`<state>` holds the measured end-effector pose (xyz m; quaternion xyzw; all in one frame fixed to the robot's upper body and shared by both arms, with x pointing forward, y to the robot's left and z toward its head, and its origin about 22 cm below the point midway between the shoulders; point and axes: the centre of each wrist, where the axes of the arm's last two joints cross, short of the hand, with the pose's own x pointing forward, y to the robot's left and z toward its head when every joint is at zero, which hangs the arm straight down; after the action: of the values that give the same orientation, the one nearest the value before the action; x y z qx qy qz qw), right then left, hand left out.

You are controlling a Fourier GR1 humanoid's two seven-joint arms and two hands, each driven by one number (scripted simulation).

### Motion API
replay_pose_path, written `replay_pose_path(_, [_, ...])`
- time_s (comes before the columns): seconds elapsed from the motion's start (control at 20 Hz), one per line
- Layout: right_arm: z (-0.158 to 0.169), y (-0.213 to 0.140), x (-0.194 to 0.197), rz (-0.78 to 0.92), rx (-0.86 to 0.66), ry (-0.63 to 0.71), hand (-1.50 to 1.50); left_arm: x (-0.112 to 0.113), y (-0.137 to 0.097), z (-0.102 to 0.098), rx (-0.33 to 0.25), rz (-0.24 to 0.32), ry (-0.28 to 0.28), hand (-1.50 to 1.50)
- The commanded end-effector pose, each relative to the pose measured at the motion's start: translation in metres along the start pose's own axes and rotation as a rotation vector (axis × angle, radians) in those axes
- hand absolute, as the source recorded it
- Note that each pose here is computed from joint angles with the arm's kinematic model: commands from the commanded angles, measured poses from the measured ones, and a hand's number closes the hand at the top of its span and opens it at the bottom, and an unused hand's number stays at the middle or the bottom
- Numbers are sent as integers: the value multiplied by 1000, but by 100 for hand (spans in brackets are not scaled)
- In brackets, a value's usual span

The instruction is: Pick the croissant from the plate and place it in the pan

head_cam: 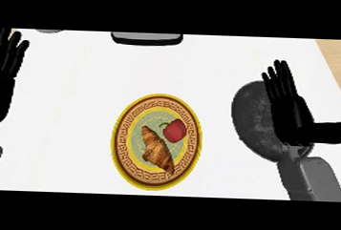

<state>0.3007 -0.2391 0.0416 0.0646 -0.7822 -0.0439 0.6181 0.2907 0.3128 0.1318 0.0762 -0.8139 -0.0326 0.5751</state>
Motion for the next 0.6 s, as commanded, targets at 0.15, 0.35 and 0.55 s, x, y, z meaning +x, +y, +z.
replay_pose_path(0.15, [-21,105,35,335,713,-165,150,-38,-53,23,-186,137,225,0])
replay_pose_path(0.35, [-39,130,86,759,908,-499,150,-64,-78,50,-291,217,414,0])
replay_pose_path(0.55, [-16,209,53,748,1078,-606,-150,-77,-105,63,-341,258,502,0])
